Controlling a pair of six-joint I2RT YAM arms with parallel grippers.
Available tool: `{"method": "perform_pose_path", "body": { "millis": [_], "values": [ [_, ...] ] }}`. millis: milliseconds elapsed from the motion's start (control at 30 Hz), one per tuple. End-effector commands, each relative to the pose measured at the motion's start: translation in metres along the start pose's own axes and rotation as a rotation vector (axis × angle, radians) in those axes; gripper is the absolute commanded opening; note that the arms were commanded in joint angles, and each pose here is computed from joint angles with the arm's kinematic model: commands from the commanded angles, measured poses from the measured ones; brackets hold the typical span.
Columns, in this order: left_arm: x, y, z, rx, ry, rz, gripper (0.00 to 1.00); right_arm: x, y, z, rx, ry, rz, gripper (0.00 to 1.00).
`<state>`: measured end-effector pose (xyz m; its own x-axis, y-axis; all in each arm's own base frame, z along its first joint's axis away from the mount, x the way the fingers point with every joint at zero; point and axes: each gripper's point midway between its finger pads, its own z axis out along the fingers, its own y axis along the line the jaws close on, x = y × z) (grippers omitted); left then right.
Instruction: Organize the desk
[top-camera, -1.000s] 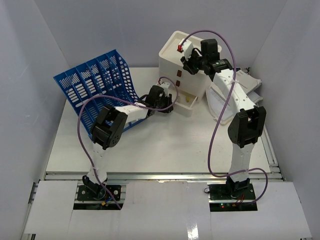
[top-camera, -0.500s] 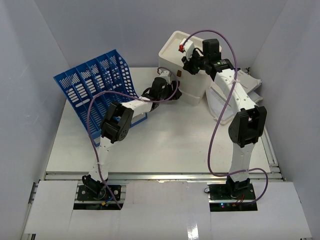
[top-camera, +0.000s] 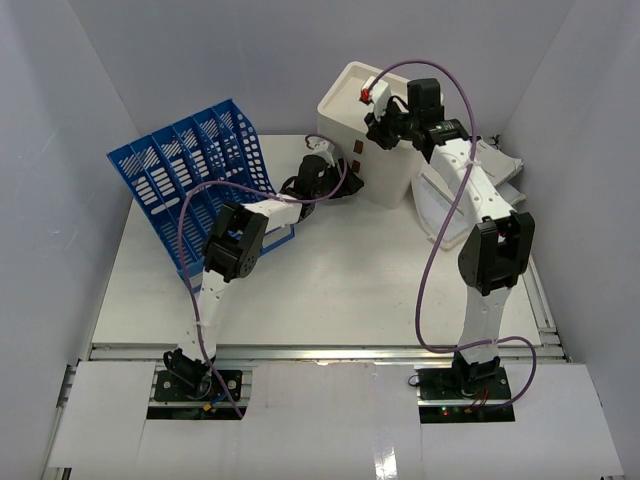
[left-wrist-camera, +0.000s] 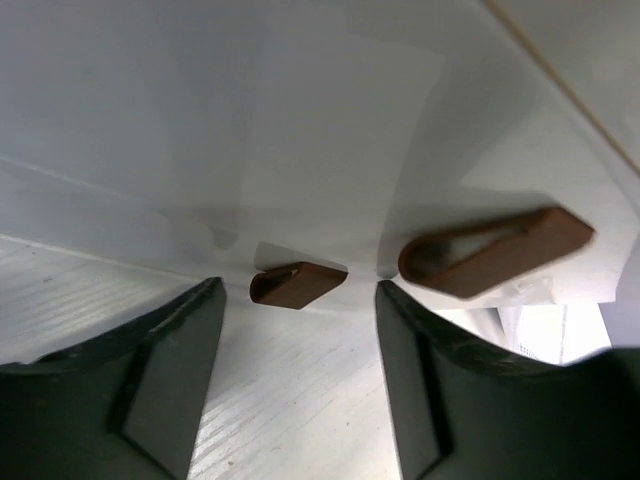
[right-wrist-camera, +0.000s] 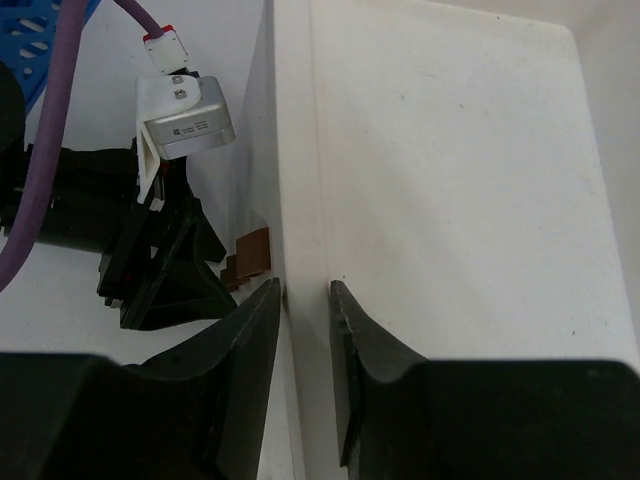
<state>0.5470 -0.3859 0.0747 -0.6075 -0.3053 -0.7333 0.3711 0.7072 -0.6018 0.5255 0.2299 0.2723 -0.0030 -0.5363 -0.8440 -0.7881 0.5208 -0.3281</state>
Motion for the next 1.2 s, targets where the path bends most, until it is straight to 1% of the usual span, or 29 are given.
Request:
{"method": "perform_pose_path", "body": {
  "millis": [0,33,133,233,300,333,400,533,600,633,700,733,800,867,900,967,1000,1067,1133,1167],
  "values": [
    [-0.079,-0.056,-0.035,0.149,-0.201,0.052,0.75,-0.008,0.042,-0.021,-0.121,0.006,0.129,0.35],
    [-0.077,-0.057,-0.042,0.164,-0.206,0.094,0.77,-0.022,0.036,-0.034,-0.082,-0.029,0.117,0.42],
    [-0.085,-0.079,-0.078,0.226,-0.231,0.161,0.85,-0.053,0.023,-0.074,0.019,-0.093,0.106,0.56],
    [-0.100,-0.105,-0.117,0.280,-0.283,0.230,0.89,-0.058,0.021,-0.105,0.088,-0.106,0.102,0.70],
    [-0.093,-0.106,-0.136,0.286,-0.272,0.266,0.92,-0.039,0.031,-0.116,0.117,-0.076,0.124,0.82],
    [-0.100,-0.115,-0.150,0.301,-0.291,0.287,0.93,-0.043,0.033,-0.129,0.146,-0.093,0.118,0.85],
    [-0.096,-0.118,-0.169,0.311,-0.295,0.316,0.97,-0.034,0.040,-0.143,0.182,-0.093,0.120,0.90],
    [-0.092,-0.134,-0.197,0.364,-0.281,0.354,0.98,0.017,0.061,-0.152,0.232,-0.023,0.189,0.97],
    [-0.091,-0.146,-0.215,0.396,-0.263,0.368,0.98,0.043,0.069,-0.153,0.261,0.010,0.238,0.98],
    [-0.091,-0.152,-0.224,0.414,-0.262,0.378,0.98,0.064,0.076,-0.147,0.274,0.046,0.278,0.98],
    [-0.091,-0.151,-0.240,0.395,-0.266,0.376,0.98,0.096,0.077,-0.142,0.350,0.089,0.358,0.98],
    [-0.092,-0.149,-0.246,0.375,-0.274,0.364,0.98,0.113,0.074,-0.140,0.415,0.108,0.399,0.98],
    [-0.092,-0.141,-0.264,0.317,-0.290,0.316,0.98,0.140,0.072,-0.132,0.492,0.147,0.476,0.98],
    [-0.090,-0.137,-0.279,0.290,-0.288,0.302,0.98,0.151,0.066,-0.123,0.531,0.143,0.486,0.98],
    [-0.085,-0.135,-0.285,0.284,-0.271,0.302,0.98,0.160,0.067,-0.119,0.540,0.168,0.488,0.97],
    [-0.067,-0.125,-0.300,0.244,-0.207,0.312,0.98,0.172,0.053,-0.104,0.594,0.165,0.461,0.95],
    [-0.065,-0.125,-0.307,0.248,-0.213,0.327,0.98,0.173,0.049,-0.106,0.615,0.172,0.453,0.94],
    [-0.044,-0.113,-0.327,0.219,-0.194,0.334,0.98,0.185,0.035,-0.094,0.670,0.186,0.415,0.89],
    [-0.034,-0.106,-0.337,0.209,-0.197,0.328,0.98,0.197,0.032,-0.085,0.678,0.209,0.408,0.87],
    [-0.025,-0.102,-0.346,0.206,-0.197,0.318,0.98,0.203,0.032,-0.077,0.672,0.218,0.402,0.85]
  ]
}}
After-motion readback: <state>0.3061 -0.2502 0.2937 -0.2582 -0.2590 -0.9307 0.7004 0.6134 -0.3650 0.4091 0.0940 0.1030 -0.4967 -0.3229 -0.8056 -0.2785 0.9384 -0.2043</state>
